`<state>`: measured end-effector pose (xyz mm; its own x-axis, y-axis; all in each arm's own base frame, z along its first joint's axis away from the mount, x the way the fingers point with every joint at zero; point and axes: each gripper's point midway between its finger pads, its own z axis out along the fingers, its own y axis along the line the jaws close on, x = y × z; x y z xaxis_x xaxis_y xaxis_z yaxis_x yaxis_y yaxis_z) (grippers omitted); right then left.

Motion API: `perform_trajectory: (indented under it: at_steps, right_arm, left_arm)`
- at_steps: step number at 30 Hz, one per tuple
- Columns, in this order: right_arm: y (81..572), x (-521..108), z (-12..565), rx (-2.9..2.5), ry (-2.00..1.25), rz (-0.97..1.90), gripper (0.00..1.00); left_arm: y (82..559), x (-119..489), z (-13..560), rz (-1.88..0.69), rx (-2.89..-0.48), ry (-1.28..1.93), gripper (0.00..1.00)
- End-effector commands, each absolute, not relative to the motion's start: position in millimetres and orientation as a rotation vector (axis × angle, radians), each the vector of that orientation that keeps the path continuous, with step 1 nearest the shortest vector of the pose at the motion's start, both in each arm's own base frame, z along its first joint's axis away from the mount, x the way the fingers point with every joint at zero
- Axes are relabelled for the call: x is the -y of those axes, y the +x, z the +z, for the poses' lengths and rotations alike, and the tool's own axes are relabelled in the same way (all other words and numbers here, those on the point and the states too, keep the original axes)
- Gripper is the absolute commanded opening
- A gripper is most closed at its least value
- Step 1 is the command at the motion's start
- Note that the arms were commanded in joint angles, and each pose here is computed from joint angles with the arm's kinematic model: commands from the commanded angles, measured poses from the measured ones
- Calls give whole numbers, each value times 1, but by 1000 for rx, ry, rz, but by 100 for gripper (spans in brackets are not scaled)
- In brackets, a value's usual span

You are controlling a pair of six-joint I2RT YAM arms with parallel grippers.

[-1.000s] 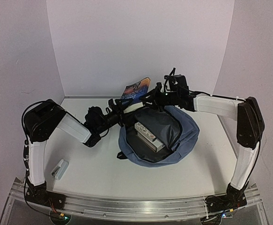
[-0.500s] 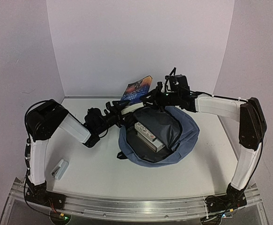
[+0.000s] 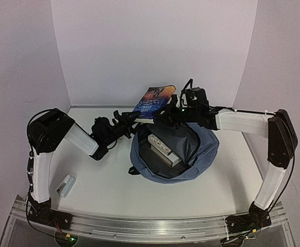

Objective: Pack the student bag
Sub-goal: Pick up the book from the center of the board.

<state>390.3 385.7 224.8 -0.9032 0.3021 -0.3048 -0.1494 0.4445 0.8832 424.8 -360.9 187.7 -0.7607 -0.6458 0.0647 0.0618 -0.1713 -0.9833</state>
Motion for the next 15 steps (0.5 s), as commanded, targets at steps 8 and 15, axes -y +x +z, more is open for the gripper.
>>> perform_trajectory:
  at_steps: [8, 15]
  right_arm:
    - [338, -410, 276, -2093, -206, 1655, 0]
    - [341, -412, 269, -2091, -206, 1645, 0]
  left_arm:
    - [432, 336, 299, -2044, -1235, -400, 45]
    - [424, 345, 310, -2069, -1241, -312, 45]
